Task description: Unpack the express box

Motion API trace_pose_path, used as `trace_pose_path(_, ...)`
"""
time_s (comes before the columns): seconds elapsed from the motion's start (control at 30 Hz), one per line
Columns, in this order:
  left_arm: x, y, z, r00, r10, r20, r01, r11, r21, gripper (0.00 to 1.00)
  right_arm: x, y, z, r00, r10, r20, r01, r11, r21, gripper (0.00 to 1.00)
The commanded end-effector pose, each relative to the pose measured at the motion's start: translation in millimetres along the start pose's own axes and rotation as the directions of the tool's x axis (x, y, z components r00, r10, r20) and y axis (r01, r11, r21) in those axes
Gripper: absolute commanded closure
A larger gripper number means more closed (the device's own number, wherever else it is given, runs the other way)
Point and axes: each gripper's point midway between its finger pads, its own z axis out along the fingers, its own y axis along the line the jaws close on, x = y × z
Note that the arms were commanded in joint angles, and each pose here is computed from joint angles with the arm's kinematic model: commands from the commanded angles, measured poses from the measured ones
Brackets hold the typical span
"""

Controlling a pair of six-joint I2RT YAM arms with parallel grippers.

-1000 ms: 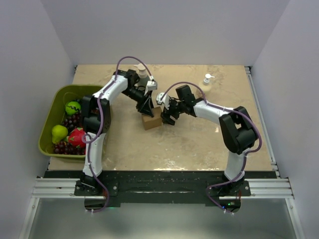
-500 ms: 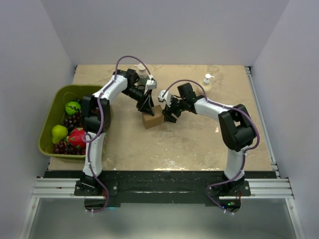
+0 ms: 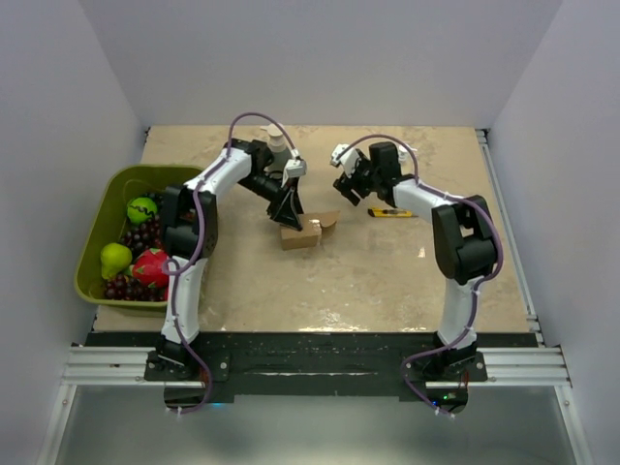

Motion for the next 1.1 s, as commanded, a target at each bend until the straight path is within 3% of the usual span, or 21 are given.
trace_pose_path(0.0, 56, 12, 14, 0.985, -0.048, -0.163, 0.050, 0.999, 0.007, 0.71, -39, -6, -2, 0.996, 0.001, 0.091, -0.004, 1.000, 0.028, 0.26)
trace_pose_path(0.27, 62, 17, 11, 0.981, -0.029, -0.193, 0.029, 1.000, -0.002, 0.69, -40, 14, -56, 0.996, -0.004, 0.087, 0.006, 0.999, -0.033, 0.23)
trace_pose_path(0.4, 61, 21, 10, 0.979, -0.009, -0.205, 0.007, 1.000, -0.011, 0.69, -22, 38, -93, 0.993, -0.082, 0.081, 0.093, 0.984, -0.154, 0.23)
trace_pose_path(0.53, 60, 23, 8, 0.976, 0.005, -0.216, -0.009, 1.000, -0.019, 0.68, -10, 79, -115, 0.969, -0.188, 0.162, 0.234, 0.908, -0.348, 0.26)
trace_pose_path(1.07, 65, 16, -1, 0.961, 0.042, -0.274, -0.052, 0.998, -0.030, 0.64, -28, 120, -77, 0.896, -0.257, 0.363, 0.421, 0.756, -0.502, 0.40)
